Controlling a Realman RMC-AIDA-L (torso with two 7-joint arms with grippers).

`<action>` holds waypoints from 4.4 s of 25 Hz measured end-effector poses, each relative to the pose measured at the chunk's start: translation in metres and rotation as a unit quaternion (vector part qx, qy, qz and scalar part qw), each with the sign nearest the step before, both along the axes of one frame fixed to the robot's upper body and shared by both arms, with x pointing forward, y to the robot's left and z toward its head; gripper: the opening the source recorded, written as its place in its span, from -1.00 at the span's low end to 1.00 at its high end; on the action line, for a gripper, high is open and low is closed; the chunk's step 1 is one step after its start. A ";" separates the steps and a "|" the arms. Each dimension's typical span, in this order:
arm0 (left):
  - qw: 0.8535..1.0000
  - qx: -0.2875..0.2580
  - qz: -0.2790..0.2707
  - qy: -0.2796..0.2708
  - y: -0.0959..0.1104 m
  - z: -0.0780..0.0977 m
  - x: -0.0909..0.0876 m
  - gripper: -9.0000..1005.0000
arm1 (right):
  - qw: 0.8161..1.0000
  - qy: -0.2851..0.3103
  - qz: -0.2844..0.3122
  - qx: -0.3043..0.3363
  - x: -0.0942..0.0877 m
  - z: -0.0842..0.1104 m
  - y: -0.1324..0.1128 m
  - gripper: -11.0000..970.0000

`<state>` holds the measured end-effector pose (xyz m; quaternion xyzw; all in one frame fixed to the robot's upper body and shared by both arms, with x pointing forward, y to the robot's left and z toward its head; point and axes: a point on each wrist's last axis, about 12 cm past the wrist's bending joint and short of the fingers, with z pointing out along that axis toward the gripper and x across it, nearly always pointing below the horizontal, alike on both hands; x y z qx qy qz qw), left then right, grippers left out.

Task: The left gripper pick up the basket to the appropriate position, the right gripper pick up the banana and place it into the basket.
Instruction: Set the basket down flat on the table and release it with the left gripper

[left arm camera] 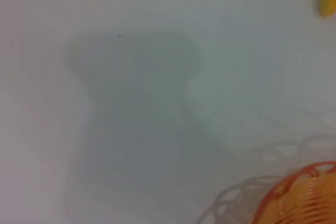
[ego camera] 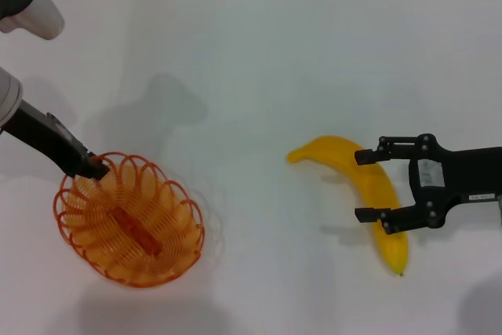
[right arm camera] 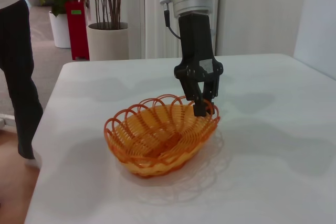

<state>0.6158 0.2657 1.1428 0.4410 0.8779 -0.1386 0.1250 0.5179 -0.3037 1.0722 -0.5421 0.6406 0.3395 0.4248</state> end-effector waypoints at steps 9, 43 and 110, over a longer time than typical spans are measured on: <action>1.000 0.000 0.002 0.000 0.000 0.000 0.000 -0.68 | 1.000 0.000 0.000 0.000 0.000 0.000 0.000 0.70; 0.981 -0.171 0.065 0.059 -0.021 0.007 -0.009 -0.84 | 1.000 0.000 -0.008 0.004 -0.002 0.000 -0.003 0.70; 0.940 -0.227 0.210 0.146 -0.049 -0.024 -0.004 -0.64 | 1.000 -0.005 0.001 0.010 0.003 0.002 0.005 0.69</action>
